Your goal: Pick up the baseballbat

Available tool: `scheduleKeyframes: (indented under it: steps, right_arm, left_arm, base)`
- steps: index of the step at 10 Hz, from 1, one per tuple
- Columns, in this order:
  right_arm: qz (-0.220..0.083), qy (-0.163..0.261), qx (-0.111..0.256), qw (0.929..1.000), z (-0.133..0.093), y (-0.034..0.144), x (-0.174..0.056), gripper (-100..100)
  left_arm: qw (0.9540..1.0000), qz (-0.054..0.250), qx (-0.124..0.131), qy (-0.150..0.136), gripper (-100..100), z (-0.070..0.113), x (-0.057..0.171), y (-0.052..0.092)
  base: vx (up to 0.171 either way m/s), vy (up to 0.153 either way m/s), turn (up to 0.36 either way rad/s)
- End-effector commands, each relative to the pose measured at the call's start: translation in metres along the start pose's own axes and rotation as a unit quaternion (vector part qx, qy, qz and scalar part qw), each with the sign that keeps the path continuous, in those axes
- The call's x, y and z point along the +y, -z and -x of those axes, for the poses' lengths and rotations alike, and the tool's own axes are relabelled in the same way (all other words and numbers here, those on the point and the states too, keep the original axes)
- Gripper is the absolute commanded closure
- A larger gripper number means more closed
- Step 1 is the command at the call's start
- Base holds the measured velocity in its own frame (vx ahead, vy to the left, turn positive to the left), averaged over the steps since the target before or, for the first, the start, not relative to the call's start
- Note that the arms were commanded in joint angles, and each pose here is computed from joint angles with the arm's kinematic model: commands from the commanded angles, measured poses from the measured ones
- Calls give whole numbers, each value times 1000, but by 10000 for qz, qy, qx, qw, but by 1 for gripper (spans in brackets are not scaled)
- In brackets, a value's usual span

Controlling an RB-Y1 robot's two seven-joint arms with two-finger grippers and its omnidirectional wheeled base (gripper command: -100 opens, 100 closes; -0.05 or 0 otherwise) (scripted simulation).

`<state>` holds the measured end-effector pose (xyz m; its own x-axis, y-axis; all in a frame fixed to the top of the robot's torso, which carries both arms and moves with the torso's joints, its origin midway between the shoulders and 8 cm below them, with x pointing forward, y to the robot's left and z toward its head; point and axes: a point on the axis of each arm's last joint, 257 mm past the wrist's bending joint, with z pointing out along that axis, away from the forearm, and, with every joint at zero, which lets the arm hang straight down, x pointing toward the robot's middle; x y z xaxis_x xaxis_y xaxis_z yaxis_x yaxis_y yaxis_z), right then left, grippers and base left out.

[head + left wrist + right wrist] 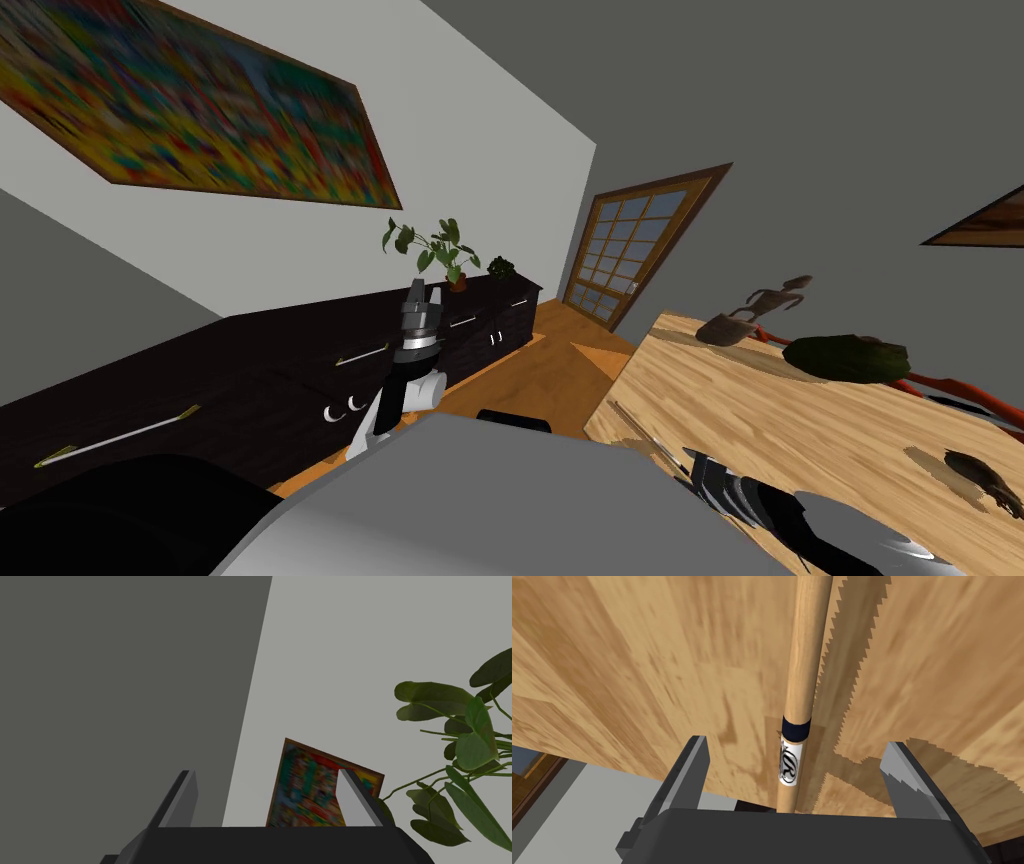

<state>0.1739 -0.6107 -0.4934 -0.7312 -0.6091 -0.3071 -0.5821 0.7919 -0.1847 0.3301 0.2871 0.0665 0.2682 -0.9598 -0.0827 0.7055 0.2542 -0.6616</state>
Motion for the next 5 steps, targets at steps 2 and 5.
scheduleKeyframes:
  steps: [2, 5]
  right_arm:
    - [-1, -38, -18, 10000, -19, 5, 16, -100]
    - [21, 65, 20, 10000, -25, 6, 20, -100]
  left_arm:
    - [10000, 0, 0, 0, 0, 0, 0, 0]
    - [10000, -1, 0, 1, 0, 0, 0, 0]
  base:
    - [103, -1, -21]
    - [42, -1, -5]
